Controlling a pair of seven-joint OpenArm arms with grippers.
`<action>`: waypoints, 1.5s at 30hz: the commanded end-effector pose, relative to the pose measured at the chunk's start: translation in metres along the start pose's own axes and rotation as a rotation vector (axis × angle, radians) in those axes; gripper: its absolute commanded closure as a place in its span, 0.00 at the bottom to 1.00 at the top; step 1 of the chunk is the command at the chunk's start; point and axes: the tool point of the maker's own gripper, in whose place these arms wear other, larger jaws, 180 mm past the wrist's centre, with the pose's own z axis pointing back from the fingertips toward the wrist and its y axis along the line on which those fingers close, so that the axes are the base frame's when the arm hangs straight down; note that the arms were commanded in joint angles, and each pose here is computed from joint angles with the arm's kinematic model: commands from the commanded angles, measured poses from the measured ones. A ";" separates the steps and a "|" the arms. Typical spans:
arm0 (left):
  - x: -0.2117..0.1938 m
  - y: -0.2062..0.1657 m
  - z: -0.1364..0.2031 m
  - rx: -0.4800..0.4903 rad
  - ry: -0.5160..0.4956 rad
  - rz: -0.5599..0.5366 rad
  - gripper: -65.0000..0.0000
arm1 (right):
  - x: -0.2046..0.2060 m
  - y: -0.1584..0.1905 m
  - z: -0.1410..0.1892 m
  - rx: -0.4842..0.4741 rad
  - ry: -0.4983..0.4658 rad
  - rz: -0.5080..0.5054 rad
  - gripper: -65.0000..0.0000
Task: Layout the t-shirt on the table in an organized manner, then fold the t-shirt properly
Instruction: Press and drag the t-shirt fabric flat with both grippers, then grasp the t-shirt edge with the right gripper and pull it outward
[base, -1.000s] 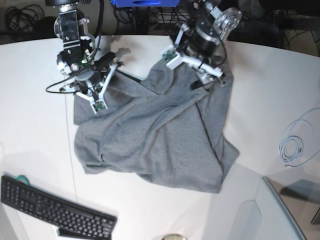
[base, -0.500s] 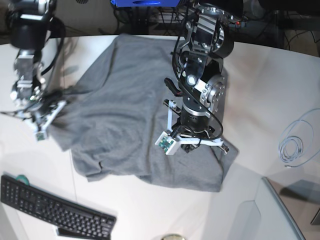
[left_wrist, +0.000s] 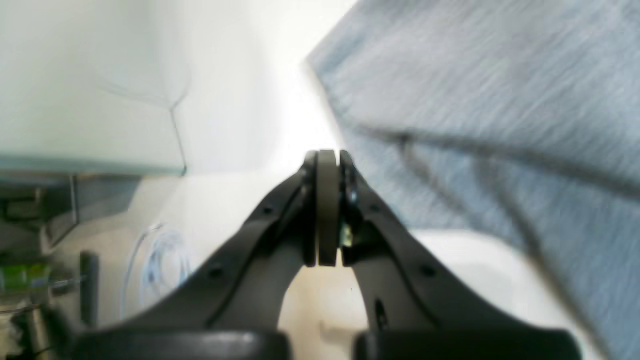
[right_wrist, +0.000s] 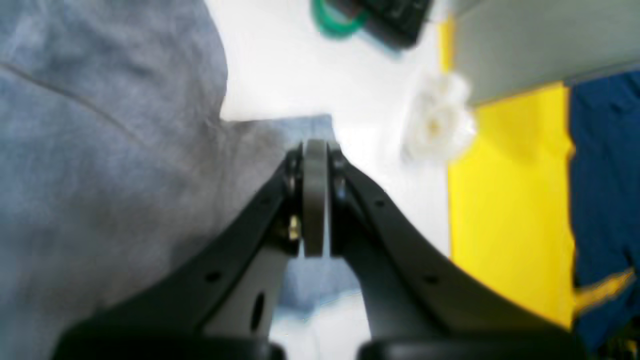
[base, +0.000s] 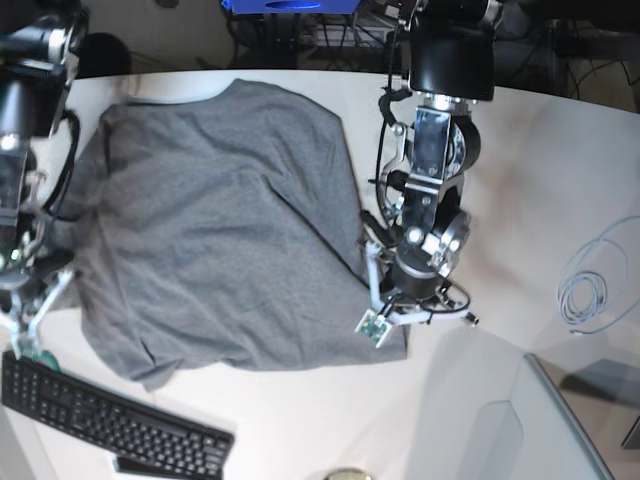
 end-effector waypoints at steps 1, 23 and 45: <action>0.028 0.010 -0.004 0.010 -0.069 0.037 1.00 | 0.005 0.023 0.013 0.059 -0.034 0.020 0.99; -0.061 -0.007 -0.058 -0.061 0.079 0.094 1.00 | -0.139 0.165 0.031 0.411 0.291 0.045 1.00; -0.274 0.168 0.116 0.375 0.268 0.387 1.00 | -0.022 0.189 0.102 0.430 -0.131 0.235 0.61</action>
